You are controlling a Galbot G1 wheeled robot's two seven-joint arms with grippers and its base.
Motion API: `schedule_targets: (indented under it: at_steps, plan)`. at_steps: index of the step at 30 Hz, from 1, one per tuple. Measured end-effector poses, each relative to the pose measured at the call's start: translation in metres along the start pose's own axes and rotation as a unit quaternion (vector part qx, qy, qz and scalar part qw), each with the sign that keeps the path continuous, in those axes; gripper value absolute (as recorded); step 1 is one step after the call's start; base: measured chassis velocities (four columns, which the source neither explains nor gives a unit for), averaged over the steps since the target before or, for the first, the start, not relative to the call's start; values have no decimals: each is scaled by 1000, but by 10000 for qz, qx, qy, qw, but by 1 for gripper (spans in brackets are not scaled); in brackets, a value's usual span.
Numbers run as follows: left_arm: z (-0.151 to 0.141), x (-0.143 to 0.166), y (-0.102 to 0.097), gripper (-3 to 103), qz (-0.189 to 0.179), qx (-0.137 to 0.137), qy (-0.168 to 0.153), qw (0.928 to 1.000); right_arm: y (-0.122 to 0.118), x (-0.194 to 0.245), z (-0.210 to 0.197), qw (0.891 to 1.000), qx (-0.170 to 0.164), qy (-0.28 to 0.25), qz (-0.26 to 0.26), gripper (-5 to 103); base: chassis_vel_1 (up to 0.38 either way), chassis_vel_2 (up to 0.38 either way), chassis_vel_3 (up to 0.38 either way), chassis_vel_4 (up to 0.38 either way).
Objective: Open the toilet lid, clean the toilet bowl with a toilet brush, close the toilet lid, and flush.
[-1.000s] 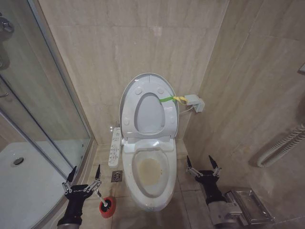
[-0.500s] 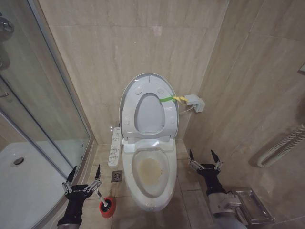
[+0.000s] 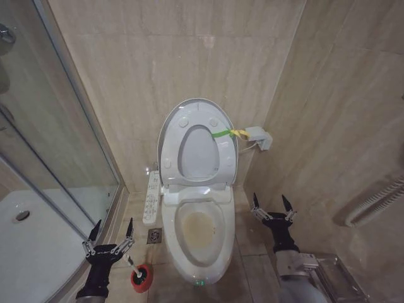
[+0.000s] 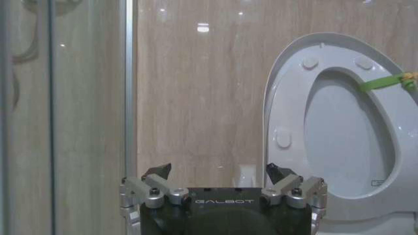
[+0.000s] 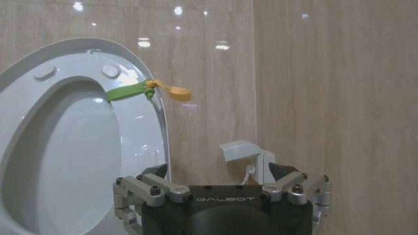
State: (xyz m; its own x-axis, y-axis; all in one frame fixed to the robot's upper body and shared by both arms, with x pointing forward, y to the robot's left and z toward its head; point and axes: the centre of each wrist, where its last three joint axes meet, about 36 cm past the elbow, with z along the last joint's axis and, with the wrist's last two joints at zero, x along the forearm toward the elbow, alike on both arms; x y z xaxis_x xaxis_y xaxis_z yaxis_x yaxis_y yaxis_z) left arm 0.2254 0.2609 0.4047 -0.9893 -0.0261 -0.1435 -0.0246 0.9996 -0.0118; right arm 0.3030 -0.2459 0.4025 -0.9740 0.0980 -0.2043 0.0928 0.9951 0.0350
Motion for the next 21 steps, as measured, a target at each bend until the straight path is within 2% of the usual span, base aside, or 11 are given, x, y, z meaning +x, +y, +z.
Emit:
schedule_targets:
  at_steps: [7,12,18,21]
  plan:
    - [0,0,0,98,0,0,-1,10000,-3,-25,-6,9999,139,-82,4,100,-18,15,20,-14]
    - [0,0,0,98,0,0,0,10000,-3,-45,-6,9999,58,-125,-33,100,0,0,0,0]
    - [0,0,0,98,0,0,-1,10000,-5,-88,2,9997,-15,-259,-2,100,0,0,0,0]
    - [0,0,0,98,0,0,-1,10000,-8,-129,7,9993,-106,-355,24,100,0,0,0,0]
